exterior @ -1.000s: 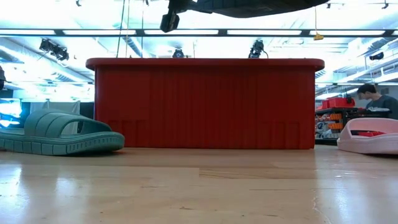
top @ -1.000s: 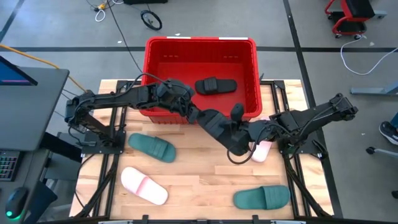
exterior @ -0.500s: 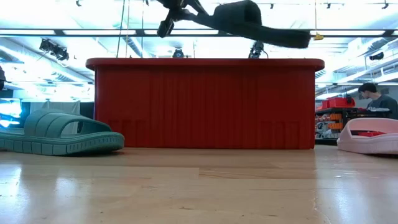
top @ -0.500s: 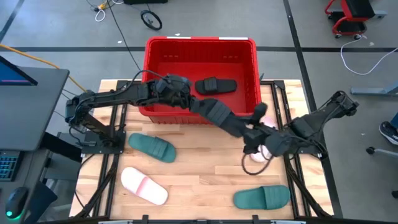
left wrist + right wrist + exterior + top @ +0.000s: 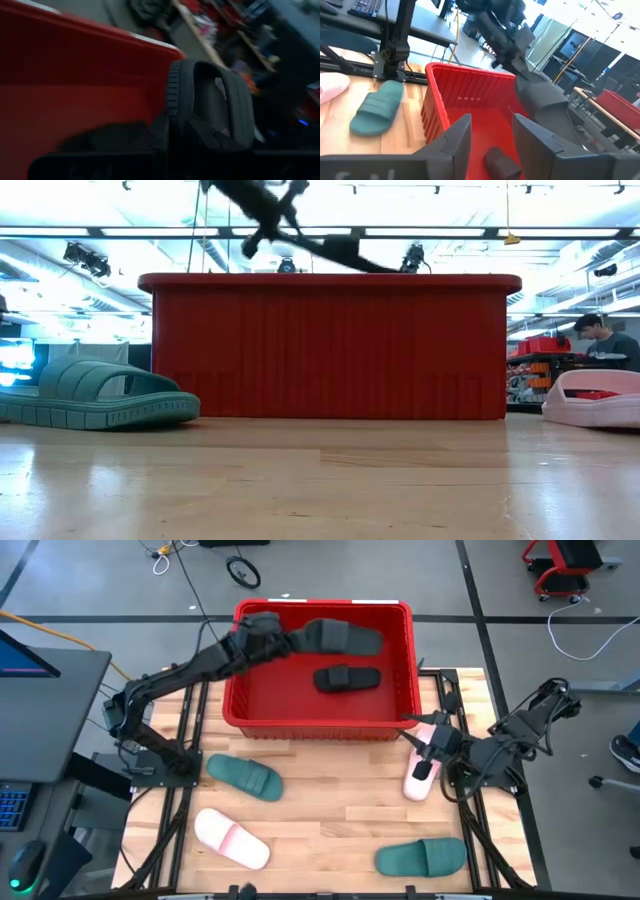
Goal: Pick and place slides into bin
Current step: Put the black slide into the red bin, then put the right pink slide into the red bin
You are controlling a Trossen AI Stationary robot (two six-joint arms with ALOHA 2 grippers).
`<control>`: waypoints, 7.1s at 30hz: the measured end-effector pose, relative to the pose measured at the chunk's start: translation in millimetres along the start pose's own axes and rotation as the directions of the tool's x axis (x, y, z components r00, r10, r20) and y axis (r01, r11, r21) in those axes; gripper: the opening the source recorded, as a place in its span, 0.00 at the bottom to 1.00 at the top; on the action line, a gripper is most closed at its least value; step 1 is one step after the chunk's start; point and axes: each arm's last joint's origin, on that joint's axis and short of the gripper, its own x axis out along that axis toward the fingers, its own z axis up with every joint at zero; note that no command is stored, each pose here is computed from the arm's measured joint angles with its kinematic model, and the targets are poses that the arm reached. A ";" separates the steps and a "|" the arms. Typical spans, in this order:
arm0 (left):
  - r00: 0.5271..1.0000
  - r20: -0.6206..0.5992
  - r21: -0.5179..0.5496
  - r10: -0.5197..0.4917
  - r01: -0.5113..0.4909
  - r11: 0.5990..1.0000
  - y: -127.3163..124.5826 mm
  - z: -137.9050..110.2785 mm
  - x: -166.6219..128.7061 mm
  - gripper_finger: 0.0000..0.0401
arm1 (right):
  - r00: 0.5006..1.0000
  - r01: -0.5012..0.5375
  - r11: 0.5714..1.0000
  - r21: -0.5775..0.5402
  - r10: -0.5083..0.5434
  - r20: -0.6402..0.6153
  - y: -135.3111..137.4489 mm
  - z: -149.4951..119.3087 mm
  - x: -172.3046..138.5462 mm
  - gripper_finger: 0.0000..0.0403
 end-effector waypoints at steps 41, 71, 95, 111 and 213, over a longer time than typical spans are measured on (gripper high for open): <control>0.965 -0.099 -0.179 0.241 -0.256 0.950 120.9 -64.5 158.3 0.15 | 0.998 -0.026 0.988 0.154 0.034 -0.053 -2.0 -8.5 1.4 0.37; 0.937 -0.169 -0.099 0.306 -0.325 0.941 137.2 -77.7 165.3 0.26 | 0.997 -0.049 0.983 0.179 0.060 -0.054 -0.9 -8.6 1.3 0.37; 0.960 -0.248 -0.238 0.131 -0.191 0.952 166.6 -95.6 195.4 0.30 | 0.994 -0.080 0.974 0.213 0.095 -0.060 0.1 -9.3 1.2 0.37; 0.963 -0.233 -0.241 0.133 -0.190 0.952 180.5 -78.0 196.0 0.45 | 0.980 -0.162 0.935 0.314 0.191 -0.062 2.9 -9.4 0.8 0.37; -0.066 -0.346 -0.156 -0.936 0.988 -0.012 -198.8 38.0 -60.5 0.30 | 0.285 0.060 0.970 0.237 0.211 -0.935 59.8 -205.1 75.1 0.01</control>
